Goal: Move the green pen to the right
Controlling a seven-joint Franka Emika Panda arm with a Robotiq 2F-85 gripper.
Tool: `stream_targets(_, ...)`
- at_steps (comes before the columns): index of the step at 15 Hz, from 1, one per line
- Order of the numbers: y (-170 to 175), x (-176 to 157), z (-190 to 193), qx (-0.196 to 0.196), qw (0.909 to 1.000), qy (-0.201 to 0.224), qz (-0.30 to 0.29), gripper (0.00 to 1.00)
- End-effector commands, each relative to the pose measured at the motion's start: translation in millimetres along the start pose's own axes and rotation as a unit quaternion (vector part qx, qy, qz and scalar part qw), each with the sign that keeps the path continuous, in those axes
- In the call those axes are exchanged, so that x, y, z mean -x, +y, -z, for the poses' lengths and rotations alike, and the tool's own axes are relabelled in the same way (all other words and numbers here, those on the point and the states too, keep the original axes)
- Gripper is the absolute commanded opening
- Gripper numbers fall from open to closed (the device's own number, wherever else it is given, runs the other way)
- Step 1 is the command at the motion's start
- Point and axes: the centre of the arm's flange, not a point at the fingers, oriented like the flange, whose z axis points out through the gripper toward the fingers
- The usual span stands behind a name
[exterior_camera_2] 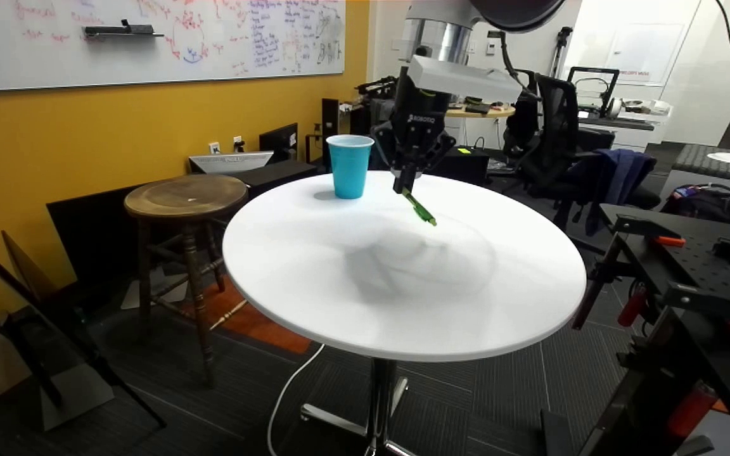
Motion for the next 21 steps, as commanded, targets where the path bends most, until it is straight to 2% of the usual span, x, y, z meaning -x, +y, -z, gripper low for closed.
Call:
stream_targets(1,52.1,-8.0,28.9,-0.016,0.9969,0.018,-0.075,0.03)
stream_targets(6,104.1,-44.8,33.0,-0.012,0.9856,0.029,-0.166,0.03)
stream_targets(10,132.0,-78.6,26.6,-0.014,0.9692,0.022,-0.245,0.03)
stream_targets(16,134.9,-112.2,2.0,-0.035,0.9439,-0.002,-0.328,0.03)
stream_targets(21,126.1,-124.8,-28.3,-0.028,0.9317,-0.017,-0.362,0.03)
